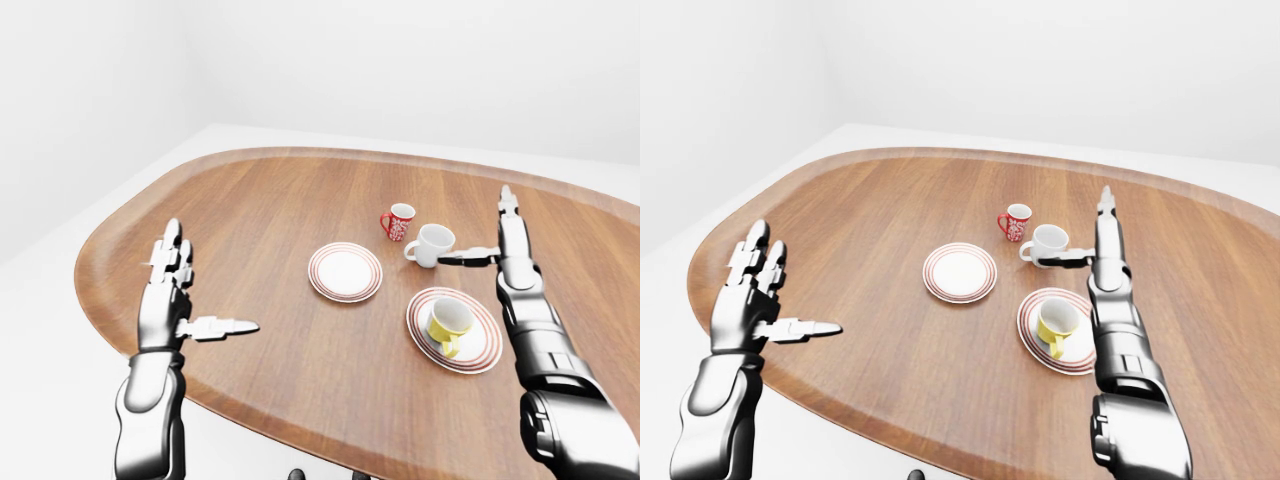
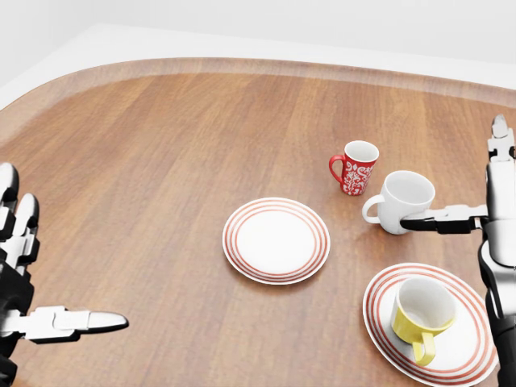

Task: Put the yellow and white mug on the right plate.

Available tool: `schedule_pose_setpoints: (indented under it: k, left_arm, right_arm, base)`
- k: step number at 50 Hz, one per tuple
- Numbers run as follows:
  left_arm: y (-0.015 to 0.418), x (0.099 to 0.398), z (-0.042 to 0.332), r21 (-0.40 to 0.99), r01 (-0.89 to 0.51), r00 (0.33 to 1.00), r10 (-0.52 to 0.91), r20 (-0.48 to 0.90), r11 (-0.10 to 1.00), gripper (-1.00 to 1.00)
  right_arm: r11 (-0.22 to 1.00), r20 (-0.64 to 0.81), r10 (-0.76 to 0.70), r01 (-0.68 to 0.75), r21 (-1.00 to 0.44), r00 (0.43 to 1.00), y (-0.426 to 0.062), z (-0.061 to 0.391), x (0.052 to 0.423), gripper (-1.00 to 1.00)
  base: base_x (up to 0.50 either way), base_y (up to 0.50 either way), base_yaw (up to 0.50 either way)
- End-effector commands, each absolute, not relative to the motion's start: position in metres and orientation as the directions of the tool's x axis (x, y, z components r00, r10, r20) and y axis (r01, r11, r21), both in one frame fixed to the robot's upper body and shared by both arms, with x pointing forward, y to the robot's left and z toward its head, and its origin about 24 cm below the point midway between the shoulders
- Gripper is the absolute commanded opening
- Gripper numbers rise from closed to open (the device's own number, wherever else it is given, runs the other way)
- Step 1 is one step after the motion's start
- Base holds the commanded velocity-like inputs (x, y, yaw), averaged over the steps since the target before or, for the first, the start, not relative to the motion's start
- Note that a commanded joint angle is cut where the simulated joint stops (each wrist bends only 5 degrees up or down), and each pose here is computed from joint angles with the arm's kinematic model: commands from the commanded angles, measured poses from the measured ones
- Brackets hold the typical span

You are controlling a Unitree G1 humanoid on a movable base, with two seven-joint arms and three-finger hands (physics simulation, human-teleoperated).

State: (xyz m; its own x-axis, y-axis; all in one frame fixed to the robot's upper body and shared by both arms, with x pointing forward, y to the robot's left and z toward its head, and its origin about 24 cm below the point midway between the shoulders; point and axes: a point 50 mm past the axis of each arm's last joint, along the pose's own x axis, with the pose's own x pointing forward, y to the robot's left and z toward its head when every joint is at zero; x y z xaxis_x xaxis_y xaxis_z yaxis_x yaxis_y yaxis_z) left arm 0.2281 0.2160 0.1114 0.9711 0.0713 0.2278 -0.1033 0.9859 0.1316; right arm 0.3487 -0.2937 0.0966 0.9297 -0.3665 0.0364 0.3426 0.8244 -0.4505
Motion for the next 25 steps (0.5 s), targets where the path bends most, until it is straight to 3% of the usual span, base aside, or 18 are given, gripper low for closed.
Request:
schedule_pose_setpoints:
  k: [1,10,17,25]
  left_arm:
    - [0.215,0.228,0.111,0.132,-0.1,0.971,0.068,0.227,0.986,1.0]
    - [0.215,0.226,0.114,0.131,-0.101,0.968,0.067,0.24,0.986,1.0]
    - [0.214,0.223,0.12,0.131,-0.1,0.962,0.062,0.266,0.986,1.0]
    - [0.213,0.221,0.124,0.133,-0.098,0.957,0.057,0.283,0.986,1.0]
  right_arm:
    - [0.849,0.31,-0.245,0.357,-0.389,0.919,-0.277,0.155,0.332,1.0]
    - [0.856,0.38,-0.231,0.372,-0.358,0.896,-0.268,0.183,0.308,1.0]
    - [0.877,0.577,-0.122,0.36,-0.318,0.807,-0.248,0.226,0.274,1.0]
    - [0.889,0.671,-0.056,0.343,-0.303,0.739,-0.236,0.243,0.247,1.0]
  base:
    - [0.0,0.0,0.0]
    - [0.0,0.0,0.0]
    - [0.0,0.0,0.0]
    - [0.0,0.0,0.0]
